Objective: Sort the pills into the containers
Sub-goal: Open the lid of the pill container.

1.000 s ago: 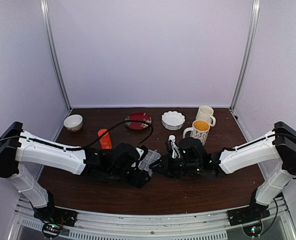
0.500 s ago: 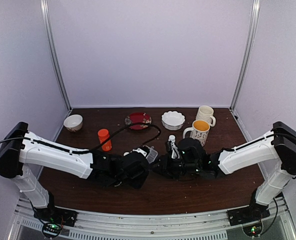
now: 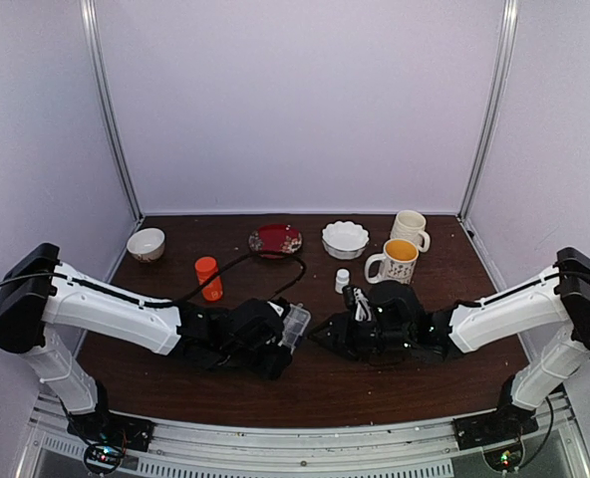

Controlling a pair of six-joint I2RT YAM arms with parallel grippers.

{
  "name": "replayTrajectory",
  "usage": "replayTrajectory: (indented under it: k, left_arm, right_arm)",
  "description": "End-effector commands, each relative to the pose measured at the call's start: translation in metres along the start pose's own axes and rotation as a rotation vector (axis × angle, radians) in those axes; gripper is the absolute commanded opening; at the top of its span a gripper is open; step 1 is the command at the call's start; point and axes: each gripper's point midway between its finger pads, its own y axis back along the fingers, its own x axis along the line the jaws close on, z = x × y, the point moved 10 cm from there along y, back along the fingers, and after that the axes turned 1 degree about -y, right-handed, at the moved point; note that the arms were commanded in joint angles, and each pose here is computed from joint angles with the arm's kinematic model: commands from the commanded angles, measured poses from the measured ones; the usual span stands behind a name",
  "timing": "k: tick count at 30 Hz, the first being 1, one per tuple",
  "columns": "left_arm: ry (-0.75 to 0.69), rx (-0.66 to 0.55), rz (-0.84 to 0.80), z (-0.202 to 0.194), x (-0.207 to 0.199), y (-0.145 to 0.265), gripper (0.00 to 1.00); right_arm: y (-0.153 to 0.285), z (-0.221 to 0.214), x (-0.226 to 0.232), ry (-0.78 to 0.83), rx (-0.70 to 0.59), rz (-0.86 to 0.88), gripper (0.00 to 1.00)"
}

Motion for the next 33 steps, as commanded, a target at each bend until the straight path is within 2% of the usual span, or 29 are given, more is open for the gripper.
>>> replayTrajectory:
  k: [1, 8, 13, 16, 20, 24, 33]
  left_arm:
    - [0.138, -0.043, -0.267, 0.012, -0.003, 0.003, 0.47]
    - [0.139, -0.050, -0.359, 0.017, -0.009, 0.003, 0.47]
    - [0.130, -0.042, -0.422, 0.018, -0.014, 0.004, 0.47]
    - [0.128, -0.039, -0.427, 0.018, -0.015, 0.003, 0.47]
    - [0.121, -0.030, -0.422, 0.016, -0.015, 0.002, 0.47]
    - [0.110, -0.024, -0.394, 0.015, -0.013, 0.000, 0.47]
    - [0.018, -0.052, -0.178, 0.021, -0.002, 0.004, 0.45]
  right_arm:
    - [0.010, 0.003, 0.008, 0.037, -0.030, 0.062, 0.41]
    - [0.006, 0.002, 0.006, 0.039, -0.006, 0.057, 0.46]
    - [-0.003, 0.000, 0.007, 0.034, 0.032, 0.088, 0.46]
    - [-0.005, 0.000, 0.008, 0.030, 0.038, 0.098, 0.41]
    - [-0.004, 0.000, 0.008, 0.030, 0.041, 0.098, 0.28]
    - [-0.002, -0.002, 0.006, 0.027, 0.046, 0.081, 0.19]
    - [-0.008, -0.004, -0.004, 0.000, 0.060, 0.006, 0.14]
